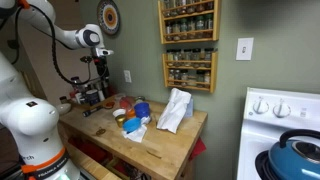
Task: Turn on the torch
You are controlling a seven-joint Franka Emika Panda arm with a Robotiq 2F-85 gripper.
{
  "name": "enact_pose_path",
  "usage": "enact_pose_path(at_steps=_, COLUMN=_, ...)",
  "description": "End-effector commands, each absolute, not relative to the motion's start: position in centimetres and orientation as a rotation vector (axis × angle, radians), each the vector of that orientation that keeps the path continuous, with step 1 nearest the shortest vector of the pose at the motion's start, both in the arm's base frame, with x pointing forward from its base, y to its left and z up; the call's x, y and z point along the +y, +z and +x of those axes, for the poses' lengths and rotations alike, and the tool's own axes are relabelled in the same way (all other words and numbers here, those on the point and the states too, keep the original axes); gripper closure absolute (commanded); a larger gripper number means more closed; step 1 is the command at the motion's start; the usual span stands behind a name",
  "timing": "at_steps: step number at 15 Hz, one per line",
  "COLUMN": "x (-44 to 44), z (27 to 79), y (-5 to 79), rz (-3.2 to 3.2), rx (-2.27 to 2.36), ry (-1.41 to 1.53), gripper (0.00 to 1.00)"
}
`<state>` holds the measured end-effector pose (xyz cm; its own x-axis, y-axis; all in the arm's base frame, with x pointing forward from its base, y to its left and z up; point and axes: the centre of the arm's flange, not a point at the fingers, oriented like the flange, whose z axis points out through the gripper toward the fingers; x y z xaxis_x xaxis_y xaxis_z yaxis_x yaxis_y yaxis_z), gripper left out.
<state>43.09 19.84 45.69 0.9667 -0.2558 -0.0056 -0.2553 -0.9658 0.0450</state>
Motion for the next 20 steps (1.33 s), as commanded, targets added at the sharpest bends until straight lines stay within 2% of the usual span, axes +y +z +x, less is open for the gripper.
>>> enact_pose_path(at_steps=1, x=19.8, z=43.1, y=45.7, rz=3.072, rx=-0.399, ry=-0.017, gripper=0.0)
enact_pose_path(at_steps=10, x=19.8, z=43.1, y=45.7, rz=3.072, rx=-0.399, ry=-0.017, gripper=0.0)
enact_pose_path(at_steps=17, x=25.5, z=42.7, y=44.1, rz=3.081, rx=-0.228, ry=-0.058, gripper=0.0)
enact_pose_path(at_steps=18, x=19.8, z=43.1, y=45.7, rz=3.072, rx=-0.399, ry=-0.017, gripper=0.0)
enact_pose_path(at_steps=20, x=19.8, z=43.1, y=45.7, rz=3.072, rx=-0.399, ry=-0.017, gripper=0.0)
